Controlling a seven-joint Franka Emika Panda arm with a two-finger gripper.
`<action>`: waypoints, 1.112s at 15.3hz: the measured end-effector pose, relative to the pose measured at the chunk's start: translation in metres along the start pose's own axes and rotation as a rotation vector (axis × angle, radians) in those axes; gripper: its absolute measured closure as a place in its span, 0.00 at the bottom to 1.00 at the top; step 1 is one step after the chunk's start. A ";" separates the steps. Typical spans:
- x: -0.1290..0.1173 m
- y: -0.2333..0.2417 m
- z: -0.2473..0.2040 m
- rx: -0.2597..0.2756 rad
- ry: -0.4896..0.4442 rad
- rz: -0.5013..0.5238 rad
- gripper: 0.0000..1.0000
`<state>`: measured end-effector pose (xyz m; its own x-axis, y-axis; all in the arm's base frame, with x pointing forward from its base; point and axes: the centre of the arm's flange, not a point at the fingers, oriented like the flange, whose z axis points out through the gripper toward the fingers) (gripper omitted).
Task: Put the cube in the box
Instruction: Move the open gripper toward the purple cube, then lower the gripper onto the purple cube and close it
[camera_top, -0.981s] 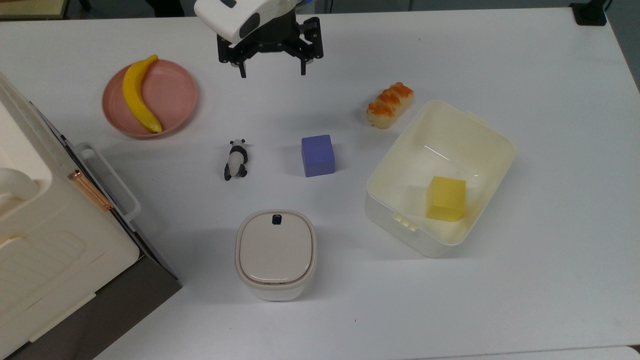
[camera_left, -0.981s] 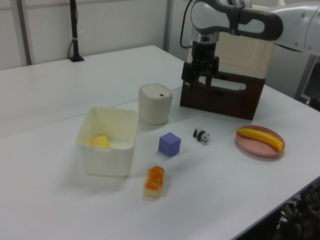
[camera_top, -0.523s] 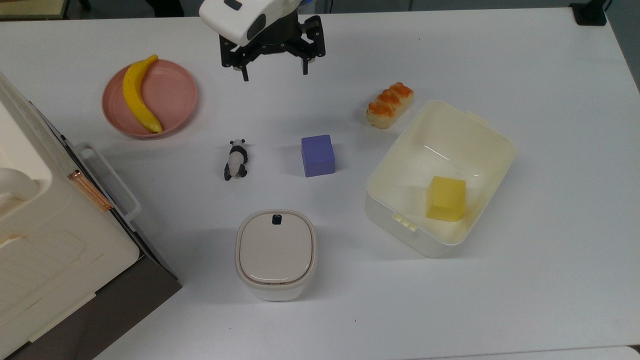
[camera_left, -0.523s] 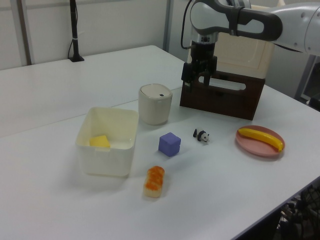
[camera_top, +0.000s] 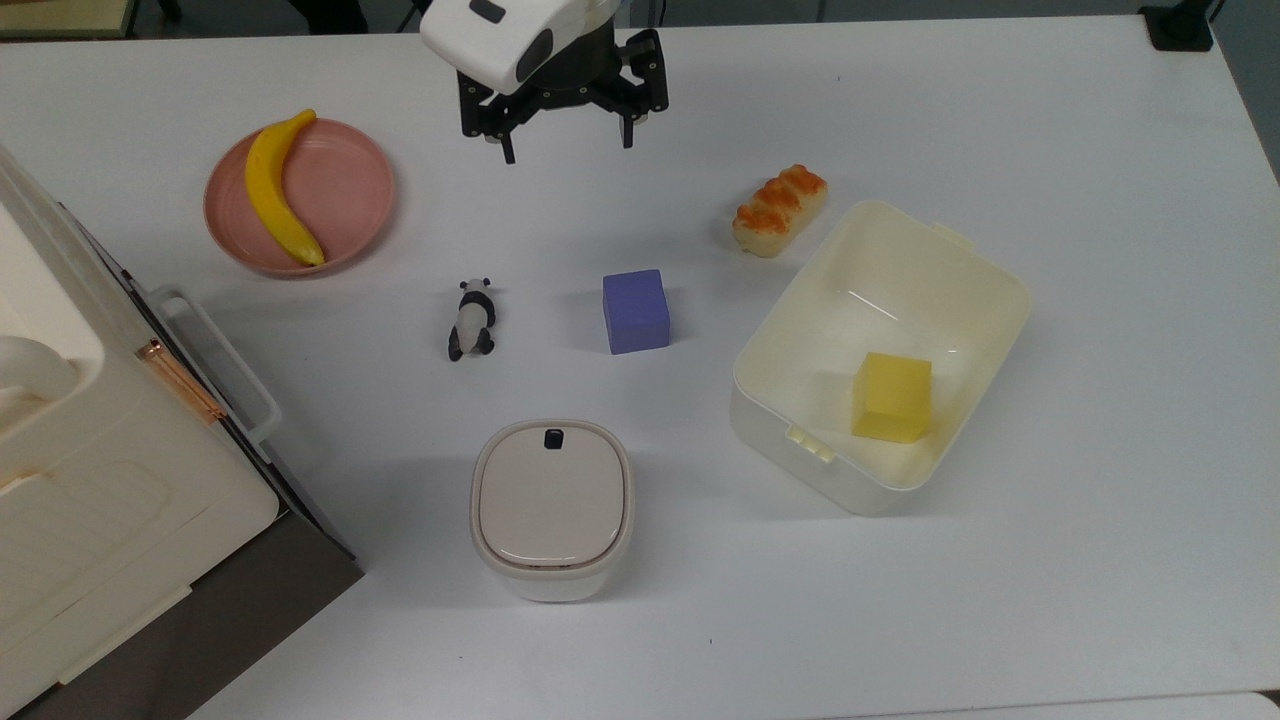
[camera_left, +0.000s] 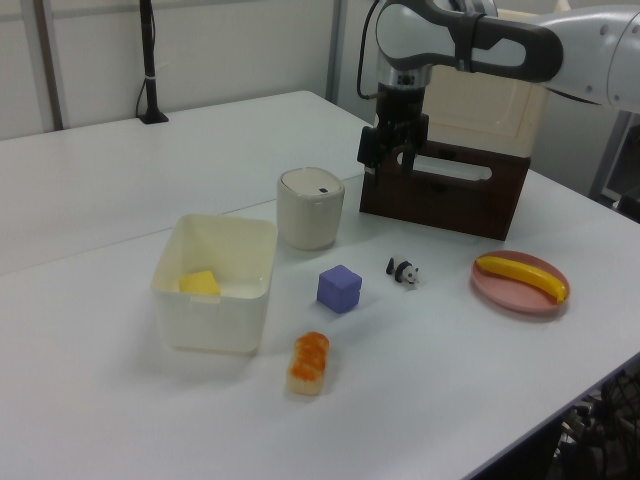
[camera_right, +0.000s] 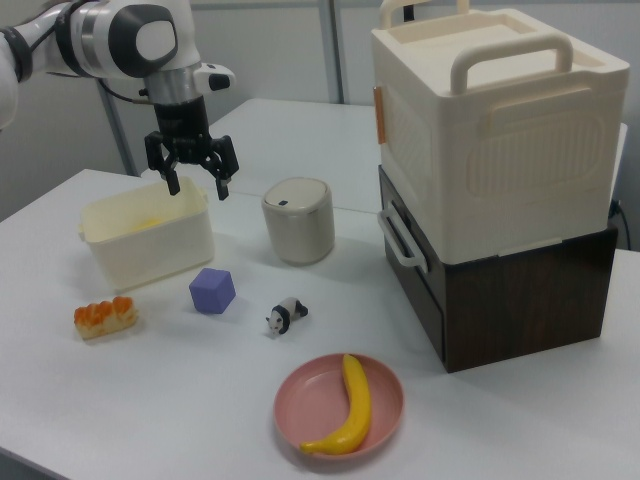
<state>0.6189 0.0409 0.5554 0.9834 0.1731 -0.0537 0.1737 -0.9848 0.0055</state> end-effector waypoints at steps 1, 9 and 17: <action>0.000 0.001 0.000 0.000 0.000 0.001 0.00; 0.000 0.001 0.000 0.000 0.000 0.001 0.00; 0.006 -0.004 0.046 0.005 -0.032 -0.023 0.00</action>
<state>0.6217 0.0452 0.5086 0.9770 0.1952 -0.0855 0.1959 -0.9806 -0.0007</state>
